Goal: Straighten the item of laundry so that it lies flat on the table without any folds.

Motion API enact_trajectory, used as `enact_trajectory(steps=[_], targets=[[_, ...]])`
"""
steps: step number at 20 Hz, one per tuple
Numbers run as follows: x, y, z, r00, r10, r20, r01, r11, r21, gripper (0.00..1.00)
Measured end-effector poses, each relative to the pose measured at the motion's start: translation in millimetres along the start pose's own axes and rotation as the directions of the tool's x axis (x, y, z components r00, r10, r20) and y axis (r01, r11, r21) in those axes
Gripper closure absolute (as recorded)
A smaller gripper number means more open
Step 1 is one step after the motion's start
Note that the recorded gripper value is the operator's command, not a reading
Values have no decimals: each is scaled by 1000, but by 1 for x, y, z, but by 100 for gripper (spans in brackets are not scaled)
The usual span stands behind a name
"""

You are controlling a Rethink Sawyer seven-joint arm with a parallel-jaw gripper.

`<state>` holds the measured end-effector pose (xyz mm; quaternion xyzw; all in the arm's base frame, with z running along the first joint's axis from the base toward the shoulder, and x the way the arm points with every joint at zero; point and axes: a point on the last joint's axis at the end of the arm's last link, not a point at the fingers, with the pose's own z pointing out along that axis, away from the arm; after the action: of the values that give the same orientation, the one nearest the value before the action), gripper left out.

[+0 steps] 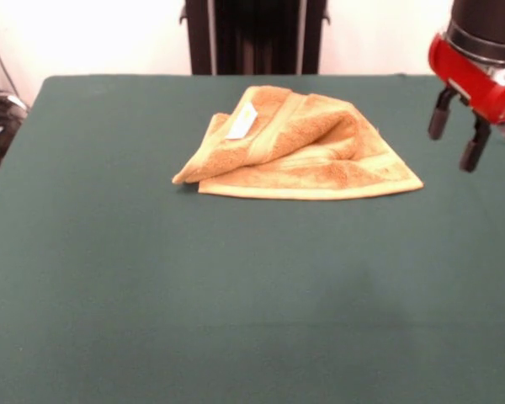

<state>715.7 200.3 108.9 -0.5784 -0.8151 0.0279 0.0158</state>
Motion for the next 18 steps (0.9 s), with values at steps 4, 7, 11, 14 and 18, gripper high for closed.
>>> enact_trajectory(steps=[4,7,11,14,18], targets=[[-7,-3,2,1000,10,-2,-10,1000,5,0],[-14,-4,3,1000,19,-1,-19,1000,8,0],[-24,-5,4,999,33,-2,-33,999,10,0],[-28,-8,6,999,45,-8,-45,999,15,0],[-27,-10,6,999,45,0,-45,999,21,0]])
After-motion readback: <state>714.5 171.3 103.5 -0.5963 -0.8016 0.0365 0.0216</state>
